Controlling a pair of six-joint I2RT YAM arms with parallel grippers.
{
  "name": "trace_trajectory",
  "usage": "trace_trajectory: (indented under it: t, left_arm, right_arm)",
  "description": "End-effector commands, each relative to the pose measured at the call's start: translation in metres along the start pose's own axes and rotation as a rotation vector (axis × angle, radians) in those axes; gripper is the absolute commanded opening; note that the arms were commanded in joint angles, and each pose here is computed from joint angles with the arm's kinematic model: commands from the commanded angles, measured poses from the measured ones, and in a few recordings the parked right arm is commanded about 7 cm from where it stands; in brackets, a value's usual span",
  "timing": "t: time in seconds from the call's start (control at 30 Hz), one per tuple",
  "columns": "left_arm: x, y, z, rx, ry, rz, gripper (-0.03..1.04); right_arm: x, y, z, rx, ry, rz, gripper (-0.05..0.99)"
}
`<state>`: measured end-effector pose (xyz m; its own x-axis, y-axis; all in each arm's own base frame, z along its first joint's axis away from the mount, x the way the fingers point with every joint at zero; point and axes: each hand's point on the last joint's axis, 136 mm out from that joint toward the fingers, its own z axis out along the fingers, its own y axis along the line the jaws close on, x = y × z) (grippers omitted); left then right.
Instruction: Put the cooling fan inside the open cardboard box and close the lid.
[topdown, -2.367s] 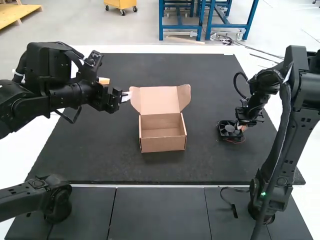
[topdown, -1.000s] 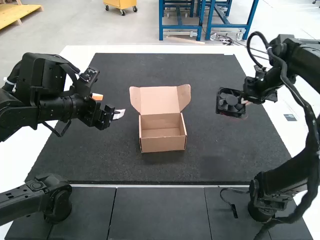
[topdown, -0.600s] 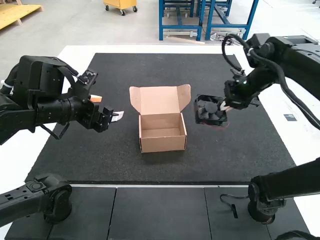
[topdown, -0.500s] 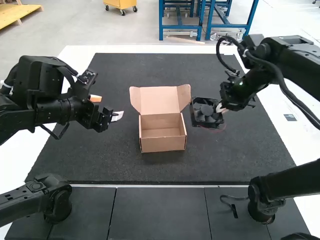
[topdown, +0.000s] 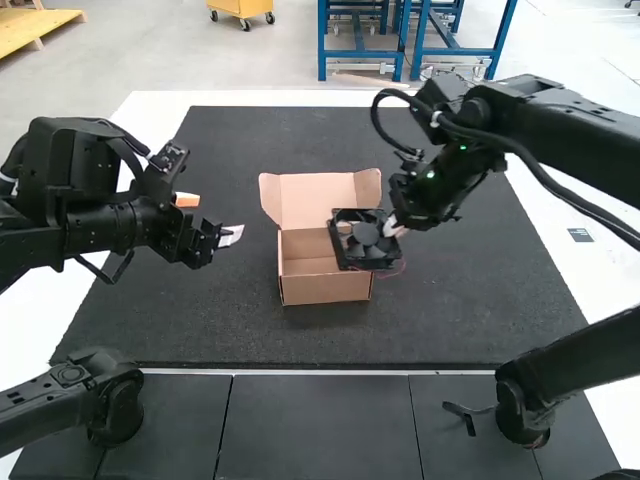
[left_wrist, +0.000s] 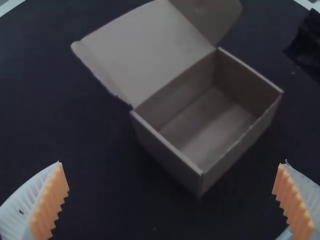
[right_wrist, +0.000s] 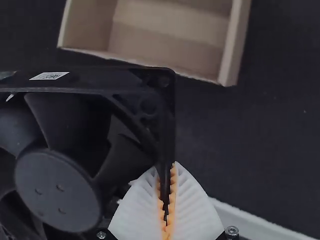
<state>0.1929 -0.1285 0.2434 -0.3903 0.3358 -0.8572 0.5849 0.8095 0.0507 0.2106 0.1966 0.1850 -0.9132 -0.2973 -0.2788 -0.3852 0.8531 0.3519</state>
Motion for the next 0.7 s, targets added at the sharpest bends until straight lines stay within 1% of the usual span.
trace_trajectory:
  t: [0.0, 0.23, 0.47, 0.67]
  left_arm:
    - [0.0, 0.001, -0.003, -0.007, -0.015, 0.013, 0.97]
    - [0.003, 0.0, -0.001, -0.005, -0.008, 0.013, 0.97]
    - [0.004, 0.0, -0.001, -0.006, -0.01, 0.013, 0.97]
    - [0.004, 0.0, -0.002, -0.005, -0.013, 0.013, 0.97]
  right_arm:
    - [-0.013, 0.024, -0.004, -0.05, -0.021, -0.002, -0.02]
    - [-0.028, 0.04, 0.015, -0.056, 0.001, -0.03, -0.02]
    - [-0.055, 0.034, 0.034, -0.011, -0.006, -0.024, -0.02]
    - [-0.065, 0.031, 0.057, 0.001, 0.021, -0.023, -0.02]
